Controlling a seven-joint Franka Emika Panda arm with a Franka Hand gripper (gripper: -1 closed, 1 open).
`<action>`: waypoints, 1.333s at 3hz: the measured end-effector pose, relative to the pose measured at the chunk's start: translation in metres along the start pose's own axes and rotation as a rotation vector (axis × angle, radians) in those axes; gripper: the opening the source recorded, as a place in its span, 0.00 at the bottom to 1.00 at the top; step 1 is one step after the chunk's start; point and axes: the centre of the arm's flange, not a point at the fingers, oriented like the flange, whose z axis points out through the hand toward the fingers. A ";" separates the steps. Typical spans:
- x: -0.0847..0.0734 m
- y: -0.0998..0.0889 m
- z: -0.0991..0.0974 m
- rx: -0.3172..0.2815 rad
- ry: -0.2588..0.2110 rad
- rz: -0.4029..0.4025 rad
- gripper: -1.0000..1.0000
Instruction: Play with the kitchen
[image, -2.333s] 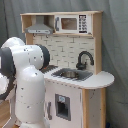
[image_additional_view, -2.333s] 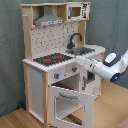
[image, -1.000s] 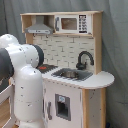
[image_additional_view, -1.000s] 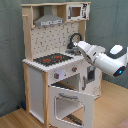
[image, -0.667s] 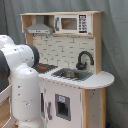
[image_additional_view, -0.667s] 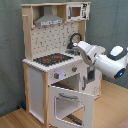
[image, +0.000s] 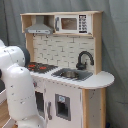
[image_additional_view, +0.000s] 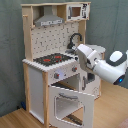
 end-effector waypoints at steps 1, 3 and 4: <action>0.014 -0.008 -0.012 -0.004 0.012 0.069 1.00; 0.054 -0.012 -0.047 0.000 0.052 0.218 1.00; 0.064 -0.033 -0.062 0.026 0.068 0.285 1.00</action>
